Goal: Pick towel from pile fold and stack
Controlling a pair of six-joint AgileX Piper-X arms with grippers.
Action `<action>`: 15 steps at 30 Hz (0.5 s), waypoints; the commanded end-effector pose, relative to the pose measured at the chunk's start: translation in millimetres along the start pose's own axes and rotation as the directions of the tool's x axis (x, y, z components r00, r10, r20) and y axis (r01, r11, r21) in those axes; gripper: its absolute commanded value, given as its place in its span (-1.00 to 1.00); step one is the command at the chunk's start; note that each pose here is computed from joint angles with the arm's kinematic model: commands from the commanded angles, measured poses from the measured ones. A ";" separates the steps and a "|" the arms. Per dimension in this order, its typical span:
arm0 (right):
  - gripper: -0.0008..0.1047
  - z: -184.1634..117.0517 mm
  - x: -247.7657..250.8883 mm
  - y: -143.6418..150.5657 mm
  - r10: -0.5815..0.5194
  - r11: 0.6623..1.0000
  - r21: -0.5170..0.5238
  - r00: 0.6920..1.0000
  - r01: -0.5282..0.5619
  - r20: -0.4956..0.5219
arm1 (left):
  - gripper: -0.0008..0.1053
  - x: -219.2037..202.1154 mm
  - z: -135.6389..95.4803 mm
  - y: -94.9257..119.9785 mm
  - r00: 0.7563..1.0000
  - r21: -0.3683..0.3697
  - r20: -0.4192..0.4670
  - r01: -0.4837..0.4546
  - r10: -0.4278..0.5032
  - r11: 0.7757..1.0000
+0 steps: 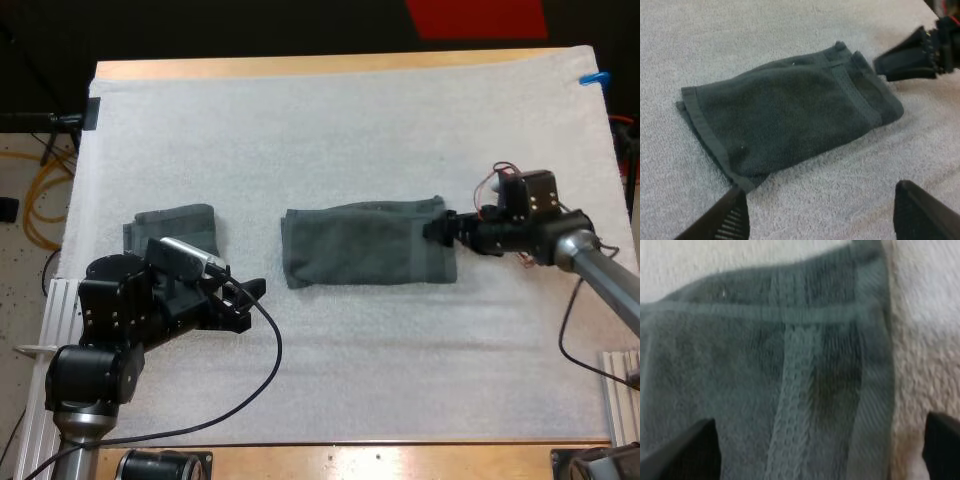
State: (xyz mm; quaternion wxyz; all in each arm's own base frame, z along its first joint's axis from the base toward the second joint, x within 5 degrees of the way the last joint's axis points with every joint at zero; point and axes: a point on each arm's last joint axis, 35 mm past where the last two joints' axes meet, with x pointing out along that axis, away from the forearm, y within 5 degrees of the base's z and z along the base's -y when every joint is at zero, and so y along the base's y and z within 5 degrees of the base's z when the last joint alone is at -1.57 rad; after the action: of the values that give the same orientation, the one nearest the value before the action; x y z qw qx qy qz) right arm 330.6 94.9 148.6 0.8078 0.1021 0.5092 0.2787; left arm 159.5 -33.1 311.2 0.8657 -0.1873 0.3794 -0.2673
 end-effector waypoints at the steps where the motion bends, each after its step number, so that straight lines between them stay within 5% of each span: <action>1: 0.52 5.5 3.4 -3.7 0.013 1.000 0.011 1.000 -0.013 0.002 | 0.15 -0.2 1.6 0.1 1.000 0.006 0.006 -0.013 0.013 1.000; 8: 0.52 9.2 24.1 -11.0 0.109 0.991 0.076 0.993 -0.106 -0.041 | 0.15 -0.2 1.6 0.1 1.000 0.006 0.006 -0.013 0.013 1.000; 15: 0.52 -3.8 41.4 -14.7 0.318 0.941 0.158 0.942 -0.299 -0.109 | 0.15 -0.2 1.6 0.1 1.000 0.006 0.006 -0.013 0.013 1.000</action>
State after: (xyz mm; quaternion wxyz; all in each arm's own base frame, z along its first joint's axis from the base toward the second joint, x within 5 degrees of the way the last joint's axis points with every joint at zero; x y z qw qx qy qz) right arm 350.2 104.5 117.2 0.7295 0.2042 0.5390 0.3681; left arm 159.5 -33.1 311.2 0.8657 -0.1873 0.3794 -0.2673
